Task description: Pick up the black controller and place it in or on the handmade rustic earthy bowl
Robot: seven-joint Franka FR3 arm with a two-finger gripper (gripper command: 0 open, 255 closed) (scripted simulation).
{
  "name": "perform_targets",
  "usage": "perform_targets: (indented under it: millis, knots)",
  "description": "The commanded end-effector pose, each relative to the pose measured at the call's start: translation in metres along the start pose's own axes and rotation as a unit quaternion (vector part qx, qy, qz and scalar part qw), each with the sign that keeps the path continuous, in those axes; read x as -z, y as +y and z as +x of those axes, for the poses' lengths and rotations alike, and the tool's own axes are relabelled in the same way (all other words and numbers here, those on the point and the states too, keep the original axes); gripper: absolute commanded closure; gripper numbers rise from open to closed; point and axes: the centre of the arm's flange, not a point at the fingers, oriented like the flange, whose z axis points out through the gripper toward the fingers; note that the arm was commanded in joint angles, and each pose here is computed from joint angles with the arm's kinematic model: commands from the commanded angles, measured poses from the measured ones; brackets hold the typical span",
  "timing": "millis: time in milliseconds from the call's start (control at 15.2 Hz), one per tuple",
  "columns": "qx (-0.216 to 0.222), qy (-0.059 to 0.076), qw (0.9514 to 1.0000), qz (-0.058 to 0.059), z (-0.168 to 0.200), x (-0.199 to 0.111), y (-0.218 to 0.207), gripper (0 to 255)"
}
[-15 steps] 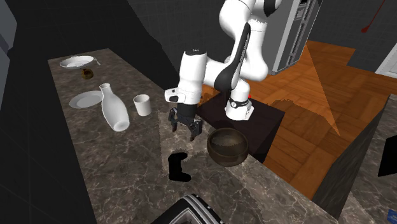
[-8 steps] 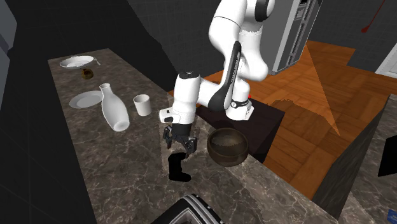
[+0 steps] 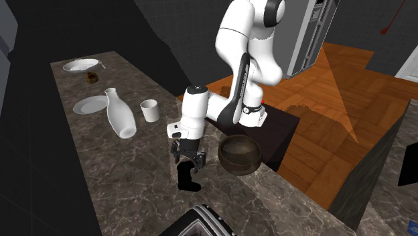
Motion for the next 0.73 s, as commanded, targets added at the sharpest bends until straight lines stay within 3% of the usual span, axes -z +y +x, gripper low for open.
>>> perform_targets:
  millis: [0,264,330,660]
  knots:
    - [0.000,0.000,1.0000,0.000,0.0003,-0.0009,-0.0001,0]
    - [0.000,0.000,1.0000,0.000,0.0003,-0.0009,-0.0001,0]
    - [0.000,0.000,1.0000,0.000,0.0003,-0.0009,-0.0001,255]
    - [0.000,0.000,1.0000,0.000,0.0004,-0.0005,-0.0004,255]
